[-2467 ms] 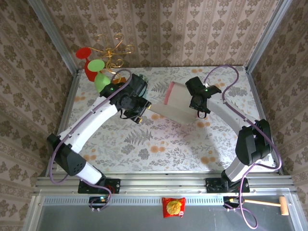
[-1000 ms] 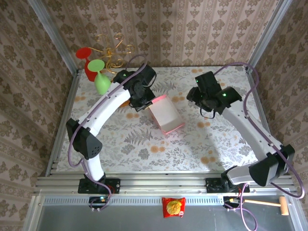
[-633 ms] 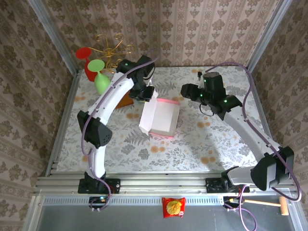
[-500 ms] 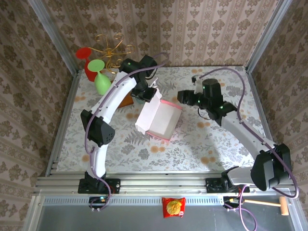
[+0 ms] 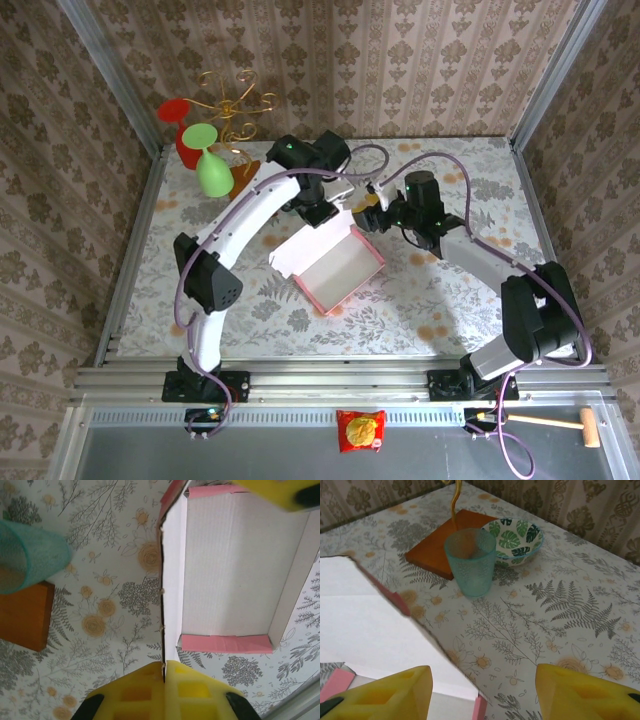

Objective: Fold the paper box

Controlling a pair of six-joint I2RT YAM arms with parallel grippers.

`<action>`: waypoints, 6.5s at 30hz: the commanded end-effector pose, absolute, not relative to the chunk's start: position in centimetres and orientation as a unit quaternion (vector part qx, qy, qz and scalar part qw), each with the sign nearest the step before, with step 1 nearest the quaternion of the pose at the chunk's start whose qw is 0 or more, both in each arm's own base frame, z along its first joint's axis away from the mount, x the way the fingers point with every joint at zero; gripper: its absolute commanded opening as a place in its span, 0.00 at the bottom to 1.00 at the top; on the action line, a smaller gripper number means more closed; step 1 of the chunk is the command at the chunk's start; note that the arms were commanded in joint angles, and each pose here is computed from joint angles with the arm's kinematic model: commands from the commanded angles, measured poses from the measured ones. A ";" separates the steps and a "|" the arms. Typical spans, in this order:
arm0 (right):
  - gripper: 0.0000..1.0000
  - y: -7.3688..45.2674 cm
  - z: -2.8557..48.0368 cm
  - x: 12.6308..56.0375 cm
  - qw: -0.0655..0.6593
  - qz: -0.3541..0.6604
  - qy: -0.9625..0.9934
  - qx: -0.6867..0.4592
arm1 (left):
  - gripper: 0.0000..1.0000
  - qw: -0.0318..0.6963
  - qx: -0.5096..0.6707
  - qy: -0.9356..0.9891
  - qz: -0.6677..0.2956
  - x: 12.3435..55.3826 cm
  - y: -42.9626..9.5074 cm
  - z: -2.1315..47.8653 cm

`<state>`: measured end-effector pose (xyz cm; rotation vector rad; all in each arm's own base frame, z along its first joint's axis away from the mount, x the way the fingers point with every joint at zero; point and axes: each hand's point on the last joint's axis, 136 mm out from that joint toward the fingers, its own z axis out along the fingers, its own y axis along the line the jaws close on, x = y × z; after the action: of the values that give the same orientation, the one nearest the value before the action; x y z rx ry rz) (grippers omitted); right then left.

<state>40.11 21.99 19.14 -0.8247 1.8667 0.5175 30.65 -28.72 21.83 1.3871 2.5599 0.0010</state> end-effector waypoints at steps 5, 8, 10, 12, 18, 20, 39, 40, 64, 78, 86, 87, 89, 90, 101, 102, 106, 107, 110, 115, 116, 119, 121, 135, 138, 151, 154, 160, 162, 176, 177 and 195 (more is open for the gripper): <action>0.53 23.9 20.3 39.8 0.502 0.230 0.733 -0.396 | 0.00 0.134 0.500 0.855 0.024 31.2 -27.8 23.2; 0.47 24.1 20.1 39.8 0.501 0.235 0.734 -0.393 | 0.00 0.136 0.504 0.853 0.020 31.2 -28.2 23.2; 0.45 24.4 20.0 39.8 0.499 0.238 0.734 -0.395 | 0.00 0.140 0.506 0.851 0.021 31.3 -28.3 23.3; 0.45 24.7 19.9 39.9 0.498 0.237 0.734 -0.396 | 0.00 0.143 0.507 0.850 0.019 31.4 -28.5 23.4; 0.38 25.1 20.3 40.3 0.500 0.241 0.731 -0.396 | 0.00 0.143 0.508 0.850 0.015 31.5 -28.7 23.3; 0.36 25.4 20.2 40.1 0.497 0.243 0.731 -0.400 | 0.00 0.142 0.509 0.849 0.013 31.4 -28.8 23.2; 0.32 26.8 21.5 40.7 0.513 0.241 0.723 -0.396 | 0.00 0.144 0.511 0.848 0.002 31.4 -29.3 23.2; 0.32 26.8 21.5 40.8 0.514 0.240 0.723 -0.395 | 0.00 0.144 0.510 0.848 0.002 31.4 -29.3 23.2; 0.00 25.3 20.6 39.9 0.516 0.241 0.738 -0.363 | 0.26 0.197 0.463 0.862 -0.058 32.5 -29.3 25.4; 0.00 21.2 20.1 39.8 0.527 0.219 0.750 -0.334 | 0.74 0.238 0.234 0.934 -0.125 31.8 -20.2 26.3; 0.00 20.6 19.2 39.5 0.517 0.221 0.756 -0.335 | 0.74 0.220 0.194 0.943 -0.156 32.5 -17.7 21.9; 0.00 20.5 19.2 39.5 0.517 0.221 0.756 -0.334 | 0.74 0.220 0.198 0.943 -0.152 32.8 -17.7 21.5; 0.00 20.2 19.1 39.6 0.516 0.222 0.758 -0.331 | 0.74 0.214 0.200 0.945 -0.147 33.5 -17.5 20.5; 0.00 20.2 19.1 39.7 0.515 0.222 0.759 -0.330 | 0.73 0.209 0.201 0.946 -0.143 33.7 -17.5 20.0; 0.00 20.3 18.9 39.8 0.510 0.229 0.760 -0.330 | 0.69 0.243 0.216 0.928 -0.185 37.7 -20.3 18.4; 0.00 20.2 18.8 39.8 0.509 0.229 0.762 -0.329 | 0.67 0.240 0.215 0.928 -0.188 37.9 -20.5 18.2; 0.00 20.1 18.6 40.2 0.510 0.224 0.764 -0.326 | 0.57 0.220 0.213 0.933 -0.189 38.0 -20.9 17.5; 0.00 20.1 18.6 40.3 0.509 0.223 0.766 -0.324 | 0.54 0.216 0.214 0.934 -0.188 37.9 -21.0 17.3; 0.00 19.9 18.4 40.6 0.509 0.218 0.769 -0.319 | 0.49 0.213 0.208 0.937 -0.185 37.5 -21.0 17.2; 0.00 19.8 18.2 41.0 0.511 0.219 0.774 -0.304 | 0.46 0.216 0.194 0.939 -0.182 37.1 -21.2 17.1; 0.00 19.8 18.1 41.0 0.511 0.220 0.774 -0.302 | 0.44 0.217 0.193 0.938 -0.187 37.1 -21.4 17.0; 0.00 19.8 18.1 41.1 0.512 0.221 0.775 -0.296 | 0.34 0.212 0.184 0.939 -0.197 37.4 -21.8 16.6; 0.00 19.8 17.9 41.2 0.511 0.220 0.777 -0.294 | 0.27 0.208 0.176 0.940 -0.203 37.6 -22.1 16.5; 0.00 19.7 17.3 41.6 0.527 0.195 0.793 -0.237 | 0.00 0.235 0.092 0.948 -0.194 39.3 -22.6 16.8; 0.00 19.5 17.3 41.9 0.537 0.194 0.797 -0.197 | 0.00 0.261 0.072 0.944 -0.187 39.4 -23.6 17.1; 0.13 17.4 18.1 42.2 0.542 0.198 0.815 -0.055 | 0.00 0.341 0.120 0.923 -0.132 39.3 -25.6 16.9; 0.26 17.3 18.6 41.4 0.520 0.207 0.828 -0.045 | 0.00 0.342 0.137 0.922 -0.119 38.7 -25.6 16.1; 0.40 16.9 21.6 38.2 0.495 0.252 0.831 -0.011 | 0.00 0.352 0.167 0.916 -0.097 37.9 -26.2 15.8; 0.45 16.8 23.5 37.1 0.492 0.275 0.826 0.007 | 0.00 0.353 0.170 0.915 -0.095 37.8 -26.4 15.8; 0.56 9.0 25.4 40.1 0.310 0.293 0.846 0.321 | 0.00 0.361 0.193 0.905 -0.118 37.9 -27.8 16.6; 0.55 9.2 23.5 40.2 0.267 0.291 0.852 0.344 | 0.00 0.363 0.195 0.903 -0.124 37.8 -28.1 16.8; 0.44 14.4 14.2 40.0 0.025 0.343 0.829 0.441 | 0.00 0.368 0.162 0.902 -0.158 37.7 -28.3 17.0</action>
<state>40.88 13.55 13.83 1.3098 2.5600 0.9833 37.74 -28.08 15.90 0.4534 2.3430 -0.3565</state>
